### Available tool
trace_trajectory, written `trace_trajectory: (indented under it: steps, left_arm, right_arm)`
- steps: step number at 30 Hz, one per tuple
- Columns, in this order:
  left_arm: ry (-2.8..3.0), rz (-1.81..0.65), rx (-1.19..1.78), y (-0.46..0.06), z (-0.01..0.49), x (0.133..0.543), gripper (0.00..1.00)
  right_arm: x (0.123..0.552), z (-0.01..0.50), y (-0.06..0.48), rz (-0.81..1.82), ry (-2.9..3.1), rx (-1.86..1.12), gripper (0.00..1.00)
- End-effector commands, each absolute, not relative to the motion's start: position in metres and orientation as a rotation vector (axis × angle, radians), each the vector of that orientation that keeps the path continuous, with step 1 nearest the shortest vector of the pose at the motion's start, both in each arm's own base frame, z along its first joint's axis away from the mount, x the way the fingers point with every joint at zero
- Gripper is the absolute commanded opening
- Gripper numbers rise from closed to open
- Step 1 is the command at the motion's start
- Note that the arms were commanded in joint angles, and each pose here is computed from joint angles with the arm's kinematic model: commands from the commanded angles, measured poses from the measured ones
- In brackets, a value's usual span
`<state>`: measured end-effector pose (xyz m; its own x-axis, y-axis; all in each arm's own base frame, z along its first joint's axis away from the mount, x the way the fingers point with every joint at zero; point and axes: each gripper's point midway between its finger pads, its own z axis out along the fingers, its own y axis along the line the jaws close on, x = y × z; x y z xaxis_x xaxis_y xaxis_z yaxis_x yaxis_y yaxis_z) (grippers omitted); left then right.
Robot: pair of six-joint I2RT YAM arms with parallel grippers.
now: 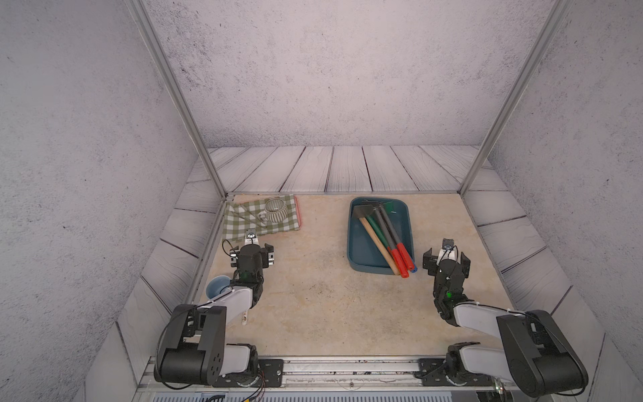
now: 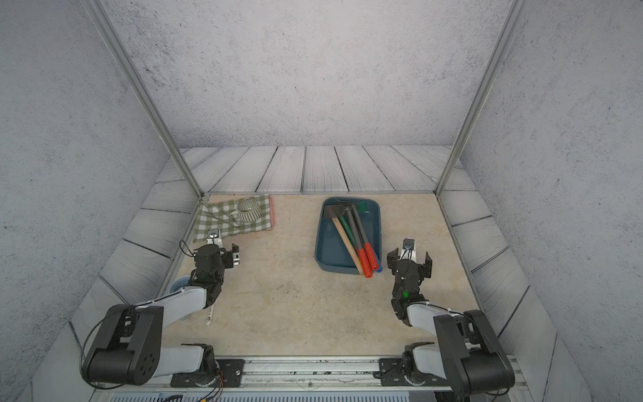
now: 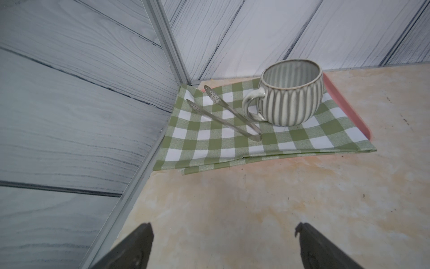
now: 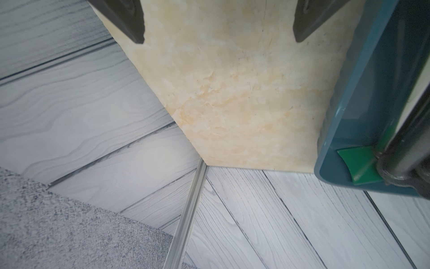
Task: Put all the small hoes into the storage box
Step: Reset both arms
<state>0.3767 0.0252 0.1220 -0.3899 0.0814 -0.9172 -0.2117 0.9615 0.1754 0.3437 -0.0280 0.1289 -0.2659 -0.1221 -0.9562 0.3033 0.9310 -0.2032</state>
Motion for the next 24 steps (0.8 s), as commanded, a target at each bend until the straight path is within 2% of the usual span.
trace_trajectory:
  steps: [1,10,20,24]
  left_arm:
    - [1.896,0.257,-0.049,0.020,0.131,0.378,1.00]
    - [1.836,0.178,-0.037,0.011,0.128,0.380,0.97]
    - [1.904,0.173,-0.013,0.009,0.102,0.403,0.93]
    - [1.952,0.164,-0.058,0.018,0.099,0.406,0.93]
  right_arm:
    - [0.356,0.130,-0.016,-0.271,1.776,0.116,0.99]
    - [0.393,0.104,0.009,-0.181,1.945,-0.050,0.99]
    - [0.401,0.091,-0.005,-0.165,1.980,0.032,0.96]
    - [0.403,0.089,-0.012,-0.135,2.007,0.064,0.99]
